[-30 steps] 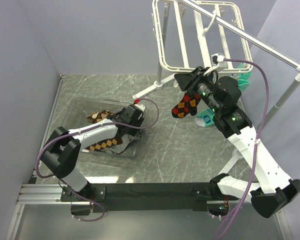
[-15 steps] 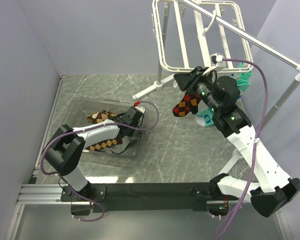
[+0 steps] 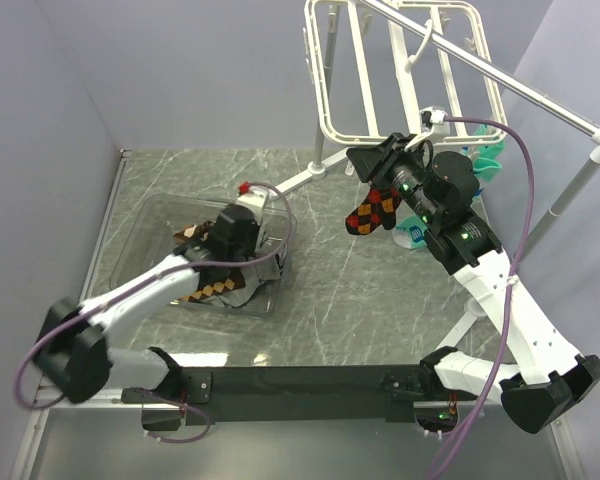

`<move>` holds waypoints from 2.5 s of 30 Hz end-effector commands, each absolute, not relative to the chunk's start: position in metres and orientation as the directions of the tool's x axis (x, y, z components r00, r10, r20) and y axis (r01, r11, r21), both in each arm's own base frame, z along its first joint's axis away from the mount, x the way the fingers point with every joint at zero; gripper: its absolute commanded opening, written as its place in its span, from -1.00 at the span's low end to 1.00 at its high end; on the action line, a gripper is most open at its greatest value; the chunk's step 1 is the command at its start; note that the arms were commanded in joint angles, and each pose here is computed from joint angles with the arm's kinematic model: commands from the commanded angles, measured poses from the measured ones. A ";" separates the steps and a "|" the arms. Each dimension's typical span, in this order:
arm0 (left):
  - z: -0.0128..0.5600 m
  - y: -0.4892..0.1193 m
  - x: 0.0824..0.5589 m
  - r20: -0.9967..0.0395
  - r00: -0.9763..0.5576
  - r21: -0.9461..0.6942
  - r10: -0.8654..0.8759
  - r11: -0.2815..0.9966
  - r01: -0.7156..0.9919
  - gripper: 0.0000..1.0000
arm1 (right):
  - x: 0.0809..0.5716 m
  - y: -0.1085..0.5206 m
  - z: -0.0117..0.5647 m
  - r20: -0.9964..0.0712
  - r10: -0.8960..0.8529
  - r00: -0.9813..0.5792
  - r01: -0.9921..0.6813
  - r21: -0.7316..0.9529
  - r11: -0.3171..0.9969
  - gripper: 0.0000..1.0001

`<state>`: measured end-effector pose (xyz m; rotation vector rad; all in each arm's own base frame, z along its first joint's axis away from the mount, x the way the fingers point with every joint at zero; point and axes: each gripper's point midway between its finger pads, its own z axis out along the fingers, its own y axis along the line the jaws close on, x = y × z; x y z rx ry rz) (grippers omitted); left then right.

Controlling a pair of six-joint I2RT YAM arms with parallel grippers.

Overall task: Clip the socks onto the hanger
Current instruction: Pick up the sock from the bin, then clamp the sock onto the hanger.

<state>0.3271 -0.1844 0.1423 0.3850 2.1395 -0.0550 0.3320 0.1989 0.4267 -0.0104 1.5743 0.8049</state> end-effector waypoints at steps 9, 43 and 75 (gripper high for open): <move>0.318 -0.228 0.282 -0.966 -0.116 -0.255 -0.233 0.765 0.592 -0.89 | 0.331 0.207 0.451 -0.861 0.479 -0.170 -0.511 0.493 0.705 -1.00; 0.375 -0.359 0.288 -0.895 -0.111 -0.412 -0.432 0.704 0.578 -0.99 | 0.352 0.197 0.426 -0.898 0.412 -0.151 -0.430 0.435 0.791 -1.00; 0.386 -0.364 0.282 -0.916 0.086 -0.327 -0.391 0.855 0.403 -0.99 | 0.350 0.191 0.429 -0.893 0.423 -0.155 -0.398 0.448 0.801 -1.00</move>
